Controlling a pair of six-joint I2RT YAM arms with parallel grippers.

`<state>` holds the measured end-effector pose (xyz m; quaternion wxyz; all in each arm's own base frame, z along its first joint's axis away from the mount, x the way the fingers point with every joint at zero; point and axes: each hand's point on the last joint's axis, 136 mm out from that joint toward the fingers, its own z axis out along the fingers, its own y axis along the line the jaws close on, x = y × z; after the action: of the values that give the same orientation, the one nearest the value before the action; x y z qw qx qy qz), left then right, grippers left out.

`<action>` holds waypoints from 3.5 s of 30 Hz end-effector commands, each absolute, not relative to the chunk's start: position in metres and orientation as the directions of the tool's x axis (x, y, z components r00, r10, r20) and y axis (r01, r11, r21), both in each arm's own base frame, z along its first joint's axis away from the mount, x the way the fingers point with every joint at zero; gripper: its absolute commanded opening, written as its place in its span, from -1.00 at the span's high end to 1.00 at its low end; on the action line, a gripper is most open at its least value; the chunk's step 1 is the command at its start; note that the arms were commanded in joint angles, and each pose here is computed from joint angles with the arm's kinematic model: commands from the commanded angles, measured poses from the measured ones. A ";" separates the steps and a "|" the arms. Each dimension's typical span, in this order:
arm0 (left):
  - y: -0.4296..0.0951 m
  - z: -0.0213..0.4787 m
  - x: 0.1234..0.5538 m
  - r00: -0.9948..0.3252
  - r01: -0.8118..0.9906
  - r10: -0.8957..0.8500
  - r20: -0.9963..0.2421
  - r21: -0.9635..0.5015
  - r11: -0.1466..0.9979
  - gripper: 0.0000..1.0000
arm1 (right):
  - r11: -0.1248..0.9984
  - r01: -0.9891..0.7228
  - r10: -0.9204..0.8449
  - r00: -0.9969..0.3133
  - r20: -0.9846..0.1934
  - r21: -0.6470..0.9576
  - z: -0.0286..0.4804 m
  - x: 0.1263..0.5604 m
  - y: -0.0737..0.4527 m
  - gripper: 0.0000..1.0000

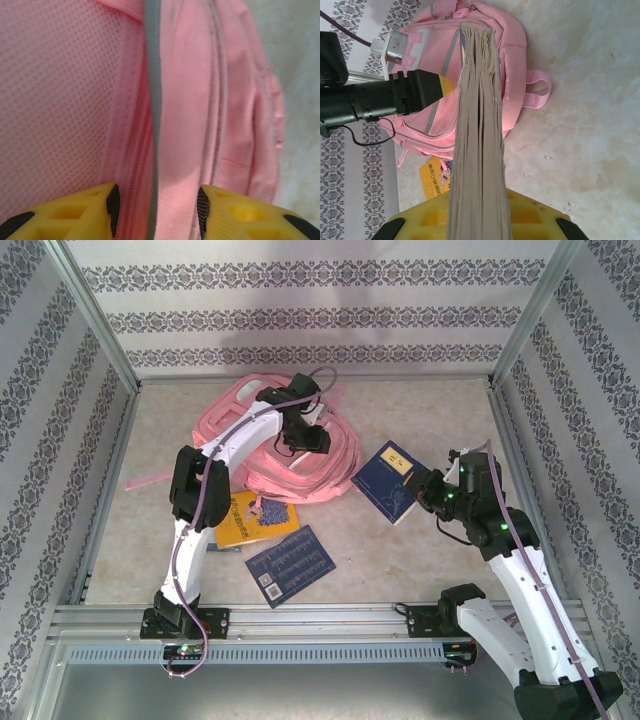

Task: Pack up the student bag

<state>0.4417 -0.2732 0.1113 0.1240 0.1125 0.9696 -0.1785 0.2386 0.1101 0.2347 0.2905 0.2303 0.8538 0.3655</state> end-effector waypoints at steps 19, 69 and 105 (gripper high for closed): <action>-0.244 0.259 0.455 -0.840 0.246 0.038 -0.541 -0.318 0.916 1.00 | 0.702 0.213 0.621 -0.651 -0.437 0.680 0.231 0.248 0.087 1.00; -0.262 0.262 0.413 -0.835 0.324 0.215 -0.506 -0.137 0.936 0.59 | 0.105 -0.078 0.479 -0.870 -0.119 0.991 0.343 0.363 0.282 1.00; -0.208 0.345 0.404 -0.729 0.270 0.109 -0.675 -0.139 0.953 1.00 | 0.214 0.235 0.614 -0.787 0.057 0.948 0.244 0.394 0.309 1.00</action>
<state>0.3975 -0.2044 0.3183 0.3105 0.1113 0.9401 -0.0857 0.3746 0.3077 0.2216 0.1415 0.2336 0.7934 0.5440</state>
